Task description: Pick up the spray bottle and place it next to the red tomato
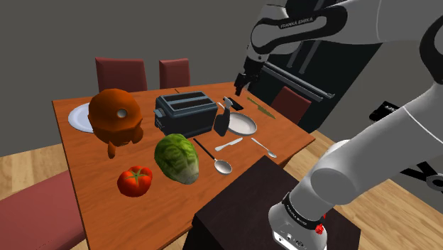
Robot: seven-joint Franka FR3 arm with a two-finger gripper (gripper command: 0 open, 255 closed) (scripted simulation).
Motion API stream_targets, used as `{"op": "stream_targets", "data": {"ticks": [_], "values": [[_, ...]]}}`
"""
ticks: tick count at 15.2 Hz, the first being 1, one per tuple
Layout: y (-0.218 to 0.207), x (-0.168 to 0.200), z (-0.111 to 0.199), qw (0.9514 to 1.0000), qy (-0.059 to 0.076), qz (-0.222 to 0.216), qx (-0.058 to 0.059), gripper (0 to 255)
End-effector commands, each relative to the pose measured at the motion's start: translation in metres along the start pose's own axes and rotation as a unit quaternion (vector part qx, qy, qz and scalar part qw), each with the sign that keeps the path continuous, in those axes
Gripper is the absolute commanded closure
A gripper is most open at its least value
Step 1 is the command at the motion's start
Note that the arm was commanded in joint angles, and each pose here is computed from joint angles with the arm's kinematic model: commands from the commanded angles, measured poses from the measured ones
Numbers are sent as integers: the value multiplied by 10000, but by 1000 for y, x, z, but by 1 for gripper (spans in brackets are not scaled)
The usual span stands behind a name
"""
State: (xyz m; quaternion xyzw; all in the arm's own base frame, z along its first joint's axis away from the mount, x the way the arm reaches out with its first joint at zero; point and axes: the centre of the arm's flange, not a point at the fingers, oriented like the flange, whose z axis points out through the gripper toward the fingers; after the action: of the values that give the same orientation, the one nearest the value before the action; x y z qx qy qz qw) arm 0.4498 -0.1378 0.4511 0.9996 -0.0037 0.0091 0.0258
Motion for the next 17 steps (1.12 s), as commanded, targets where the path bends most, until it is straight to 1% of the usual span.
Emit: {"op": "stream_targets", "data": {"ticks": [1, 12, 17], "values": [[13, 15, 17, 10000, 19, 20, 27, 0], [81, 99, 113, 9997, 87, 131, 202, 0], [80, 99, 140, 9997, 87, 131, 202, 0]]}}
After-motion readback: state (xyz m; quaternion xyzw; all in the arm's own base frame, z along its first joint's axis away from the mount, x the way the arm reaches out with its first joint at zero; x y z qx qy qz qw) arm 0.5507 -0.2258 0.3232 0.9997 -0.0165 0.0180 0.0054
